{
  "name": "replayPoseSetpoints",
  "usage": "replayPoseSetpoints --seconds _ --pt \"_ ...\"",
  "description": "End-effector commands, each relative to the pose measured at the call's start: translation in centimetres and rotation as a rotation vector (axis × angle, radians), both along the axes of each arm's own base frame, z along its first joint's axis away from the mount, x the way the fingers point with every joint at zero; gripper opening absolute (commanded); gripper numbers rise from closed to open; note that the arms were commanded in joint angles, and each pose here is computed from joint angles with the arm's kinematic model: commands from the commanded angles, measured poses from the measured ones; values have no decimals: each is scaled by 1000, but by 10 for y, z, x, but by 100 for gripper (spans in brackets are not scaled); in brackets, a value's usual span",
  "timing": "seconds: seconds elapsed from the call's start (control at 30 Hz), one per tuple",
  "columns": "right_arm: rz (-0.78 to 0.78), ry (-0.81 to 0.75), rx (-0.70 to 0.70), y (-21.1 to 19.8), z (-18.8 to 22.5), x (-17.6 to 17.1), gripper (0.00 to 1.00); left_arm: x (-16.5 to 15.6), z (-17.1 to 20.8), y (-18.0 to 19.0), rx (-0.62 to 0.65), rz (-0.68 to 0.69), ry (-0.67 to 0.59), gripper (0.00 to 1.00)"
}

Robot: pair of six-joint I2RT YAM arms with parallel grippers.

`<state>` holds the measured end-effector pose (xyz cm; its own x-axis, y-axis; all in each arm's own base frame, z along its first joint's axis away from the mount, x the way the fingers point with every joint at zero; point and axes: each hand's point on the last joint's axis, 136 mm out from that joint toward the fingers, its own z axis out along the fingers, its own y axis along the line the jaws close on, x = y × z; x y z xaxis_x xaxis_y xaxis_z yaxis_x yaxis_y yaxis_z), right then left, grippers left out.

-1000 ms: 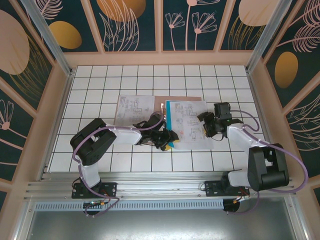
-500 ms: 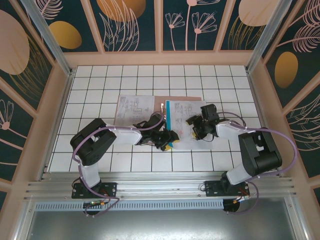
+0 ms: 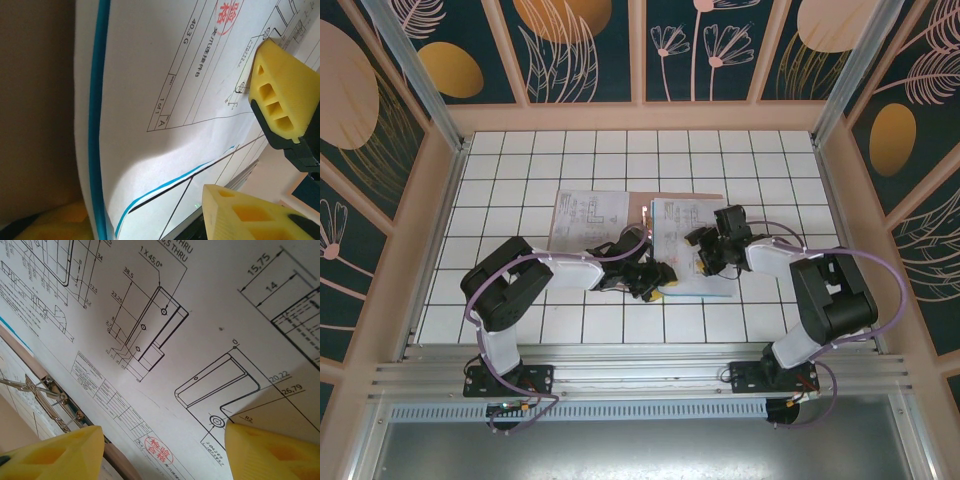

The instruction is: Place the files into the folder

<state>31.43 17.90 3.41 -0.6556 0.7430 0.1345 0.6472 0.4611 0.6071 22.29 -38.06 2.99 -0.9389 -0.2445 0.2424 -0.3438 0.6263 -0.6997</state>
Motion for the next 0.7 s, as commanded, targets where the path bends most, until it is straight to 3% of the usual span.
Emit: replayPoseSetpoints --seconds 0.0,0.33,0.6,0.67 --pt "19 18 6 7 -3 -2 67 -4 -5 9 40 1 -5 45" --pt "34 32 -18 3 -6 -13 67 -3 -7 11 57 3 -6 36" --pt "55 -34 -54 0 14 -4 68 -3 -7 13 61 12 -10 4" --pt "69 -74 -67 2 28 5 69 -2 -6 12 56 14 -10 0"
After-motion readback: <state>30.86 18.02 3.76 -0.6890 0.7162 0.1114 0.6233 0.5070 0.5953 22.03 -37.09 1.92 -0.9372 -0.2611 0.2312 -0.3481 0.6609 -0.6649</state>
